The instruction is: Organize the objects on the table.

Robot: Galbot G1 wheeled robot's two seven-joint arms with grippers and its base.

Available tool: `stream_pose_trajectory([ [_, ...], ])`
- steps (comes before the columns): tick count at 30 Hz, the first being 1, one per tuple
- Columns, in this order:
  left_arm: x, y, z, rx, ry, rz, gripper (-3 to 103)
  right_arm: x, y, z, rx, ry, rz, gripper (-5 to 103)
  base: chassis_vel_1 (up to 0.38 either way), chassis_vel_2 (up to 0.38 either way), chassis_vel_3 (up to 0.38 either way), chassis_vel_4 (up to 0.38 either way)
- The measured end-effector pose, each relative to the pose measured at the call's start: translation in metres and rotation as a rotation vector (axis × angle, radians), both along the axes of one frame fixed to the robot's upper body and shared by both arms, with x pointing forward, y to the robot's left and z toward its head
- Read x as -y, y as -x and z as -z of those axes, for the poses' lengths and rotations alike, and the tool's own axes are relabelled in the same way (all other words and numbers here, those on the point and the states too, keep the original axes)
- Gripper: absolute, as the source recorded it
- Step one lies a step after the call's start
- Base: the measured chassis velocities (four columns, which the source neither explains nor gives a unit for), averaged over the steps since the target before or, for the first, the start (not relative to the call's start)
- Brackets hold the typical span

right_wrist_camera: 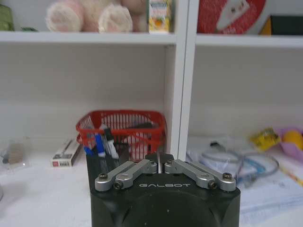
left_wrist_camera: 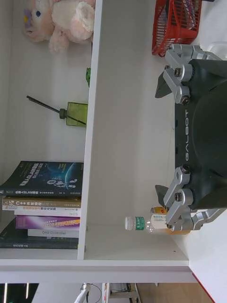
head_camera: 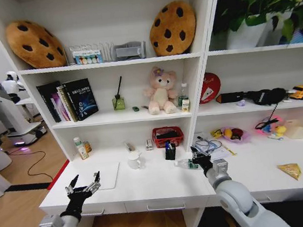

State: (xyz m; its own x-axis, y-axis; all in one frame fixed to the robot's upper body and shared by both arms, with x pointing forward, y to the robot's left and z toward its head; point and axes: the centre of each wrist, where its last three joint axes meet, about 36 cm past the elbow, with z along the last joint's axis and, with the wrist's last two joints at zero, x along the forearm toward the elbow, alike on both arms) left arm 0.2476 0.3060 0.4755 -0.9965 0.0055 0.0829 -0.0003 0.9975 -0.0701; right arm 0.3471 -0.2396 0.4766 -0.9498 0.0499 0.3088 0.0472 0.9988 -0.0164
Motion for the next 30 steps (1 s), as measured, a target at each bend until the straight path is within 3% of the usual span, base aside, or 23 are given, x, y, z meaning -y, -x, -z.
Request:
stream_pose_trajectory([
  [2,0.000,0.000,0.000,0.000,0.000,0.000,100,-0.002,0.002,0.001,-0.050,-0.036,0.022,5,0.000,0.000,0.000,0.000],
  [4,0.000,0.000,0.000,0.000,0.000,0.000,100,-0.002,-0.003,0.006,-0.155,-0.132,0.059,20,0.000,0.000,0.000,0.000],
  [6,0.000,0.000,0.000,0.000,0.000,0.000,100,0.001,-0.008,0.007,-0.170,-0.166,0.059,20,0.000,0.000,0.000,0.000],
  [7,0.000,0.000,0.000,0.000,0.000,0.000,100,0.006,-0.015,0.008,-0.168,-0.190,0.048,32,0.000,0.000,0.000,0.000],
  [11,0.000,0.000,0.000,0.000,0.000,0.000,100,0.011,-0.028,0.013,-0.100,-0.228,0.064,42,0.000,0.000,0.000,0.000],
  [13,0.000,0.000,0.000,0.000,0.000,0.000,100,0.003,-0.041,0.012,-0.046,-0.360,0.148,53,0.000,0.000,0.000,0.000],
  [14,0.000,0.000,0.000,0.000,0.000,0.000,100,0.003,-0.041,0.012,-0.046,-0.360,0.148,53,0.000,0.000,0.000,0.000],
  [17,0.000,0.000,0.000,0.000,0.000,0.000,100,-0.016,-0.046,-0.005,-0.083,-0.607,0.241,65,0.000,0.000,0.000,0.000],
  [18,0.000,0.000,0.000,0.000,0.000,0.000,100,-0.016,-0.046,-0.005,-0.083,-0.607,0.241,65,0.000,0.000,0.000,0.000],
  [20,0.000,0.000,0.000,0.000,0.000,0.000,100,-0.022,-0.051,-0.017,-0.112,-0.747,0.310,76,0.000,0.000,0.000,0.000],
  [21,0.000,0.000,0.000,0.000,0.000,0.000,100,-0.022,-0.051,-0.017,-0.112,-0.747,0.310,76,0.000,0.000,0.000,0.000],
  [23,0.000,0.000,0.000,0.000,0.000,0.000,100,-0.020,-0.060,-0.026,-0.086,-0.897,0.418,86,0.000,0.000,0.000,0.000],
  [24,0.000,0.000,0.000,0.000,0.000,0.000,100,-0.020,-0.060,-0.026,-0.086,-0.897,0.418,86,0.000,0.000,0.000,0.000],
  [26,0.000,0.000,0.000,0.000,0.000,0.000,100,-0.014,-0.068,-0.026,-0.072,-0.984,0.498,97,0.000,0.000,0.000,0.000],
  [27,0.000,0.000,0.000,0.000,0.000,0.000,100,-0.014,-0.068,-0.026,-0.072,-0.984,0.498,97,0.000,0.000,0.000,0.000],
  [30,0.000,0.000,0.000,0.000,0.000,0.000,100,0.005,-0.090,-0.029,-0.159,-1.122,0.697,100,0.000,0.000,0.000,0.000],
])
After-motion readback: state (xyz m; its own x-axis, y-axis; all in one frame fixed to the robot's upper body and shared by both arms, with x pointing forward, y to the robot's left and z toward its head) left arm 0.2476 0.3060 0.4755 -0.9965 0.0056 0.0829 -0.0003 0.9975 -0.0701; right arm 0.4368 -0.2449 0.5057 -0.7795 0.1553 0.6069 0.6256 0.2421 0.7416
